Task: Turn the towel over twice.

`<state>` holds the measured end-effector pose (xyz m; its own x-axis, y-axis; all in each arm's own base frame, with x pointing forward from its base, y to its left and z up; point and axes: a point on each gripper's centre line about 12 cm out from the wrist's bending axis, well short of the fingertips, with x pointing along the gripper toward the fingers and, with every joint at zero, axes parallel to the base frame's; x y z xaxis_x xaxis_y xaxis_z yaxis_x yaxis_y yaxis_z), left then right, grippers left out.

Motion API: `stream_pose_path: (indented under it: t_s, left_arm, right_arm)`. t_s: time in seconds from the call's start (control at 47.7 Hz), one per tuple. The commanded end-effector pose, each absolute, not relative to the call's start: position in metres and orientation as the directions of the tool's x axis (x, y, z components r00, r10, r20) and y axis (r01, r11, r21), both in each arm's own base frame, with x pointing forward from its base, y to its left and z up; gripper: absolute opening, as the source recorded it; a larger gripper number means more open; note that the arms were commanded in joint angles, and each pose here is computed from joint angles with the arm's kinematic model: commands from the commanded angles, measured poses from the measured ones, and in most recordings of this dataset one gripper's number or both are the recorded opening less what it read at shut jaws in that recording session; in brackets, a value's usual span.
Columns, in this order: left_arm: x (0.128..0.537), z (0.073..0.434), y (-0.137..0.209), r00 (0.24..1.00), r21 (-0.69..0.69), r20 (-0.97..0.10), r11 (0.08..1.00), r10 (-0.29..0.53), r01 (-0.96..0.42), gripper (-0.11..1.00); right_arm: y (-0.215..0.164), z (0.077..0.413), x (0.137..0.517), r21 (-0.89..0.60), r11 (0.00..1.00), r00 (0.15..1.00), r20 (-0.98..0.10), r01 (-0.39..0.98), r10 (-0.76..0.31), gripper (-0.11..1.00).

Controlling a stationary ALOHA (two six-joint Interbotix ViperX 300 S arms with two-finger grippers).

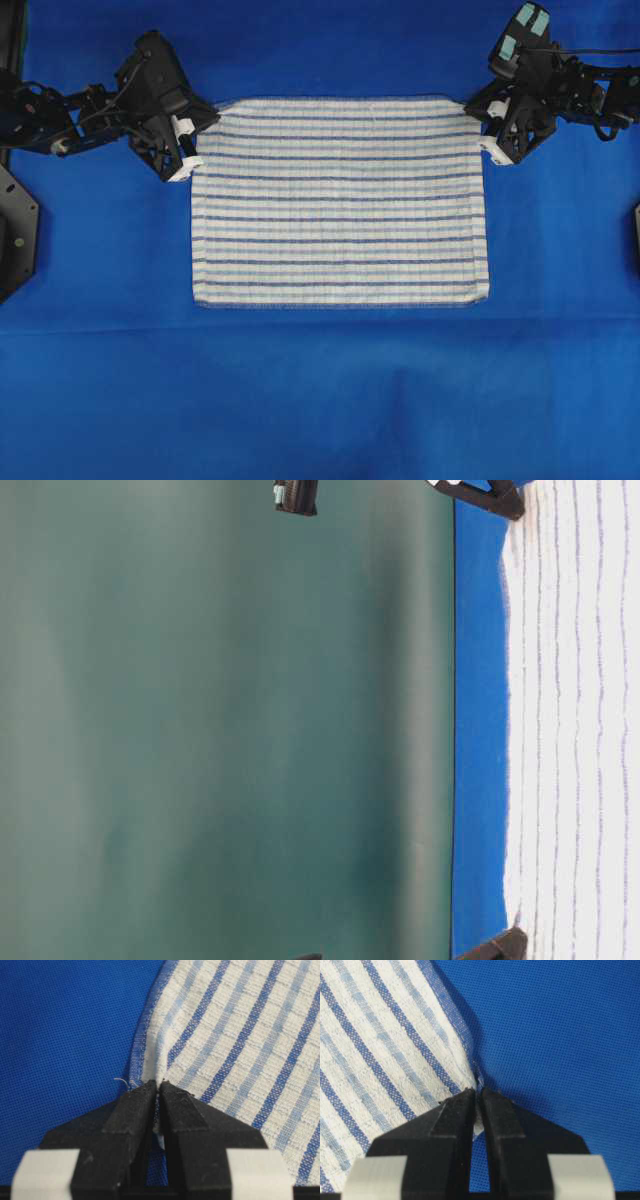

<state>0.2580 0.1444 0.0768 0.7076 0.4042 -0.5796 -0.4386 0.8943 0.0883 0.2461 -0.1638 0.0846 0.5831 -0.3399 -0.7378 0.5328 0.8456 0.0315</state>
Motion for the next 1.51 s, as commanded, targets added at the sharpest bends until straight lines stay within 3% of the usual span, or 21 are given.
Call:
stream_pose_path:
  t_s: [0.0, 0.294, 0.503, 0.965, 1.258, 1.489]
  left_arm:
    - [0.261, 0.081, 0.148, 0.712, 0.087, -0.568, 0.891, 0.412, -0.446, 0.02]
    - [0.265, 0.097, 0.157, 0.729, 0.089, -0.525, 0.88, 0.439, -0.466, 0.02]
    - [0.265, 0.132, 0.172, 0.746, 0.094, -0.451, 0.857, 0.491, -0.507, 0.02]
    - [0.25, 0.233, 0.193, 0.773, 0.204, -0.197, 0.796, 0.603, -0.569, 0.02]
    - [0.24, 0.276, 0.193, 0.775, 0.208, -0.06, 0.767, 0.629, -0.607, 0.02]
    - [0.233, 0.298, 0.185, 0.778, 0.206, 0.026, 0.759, 0.627, -0.618, 0.02]
  right_arm:
    - [-0.167, 0.09, 0.249, 0.031, 0.844, 0.595, -0.723, 0.536, -0.351, 0.08]
    - [-0.173, 0.101, 0.254, 0.033, 0.84, 0.617, -0.694, 0.542, -0.371, 0.08]
    - [-0.19, 0.128, 0.253, 0.022, 0.817, 0.64, -0.633, 0.576, -0.434, 0.08]
    - [-0.22, 0.229, 0.237, -0.12, 0.77, 0.639, -0.486, 0.626, -0.596, 0.08]
    - [-0.219, 0.288, 0.227, -0.193, 0.74, 0.643, -0.388, 0.644, -0.66, 0.08]
    - [-0.21, 0.314, 0.219, -0.205, 0.729, 0.649, -0.345, 0.653, -0.678, 0.08]
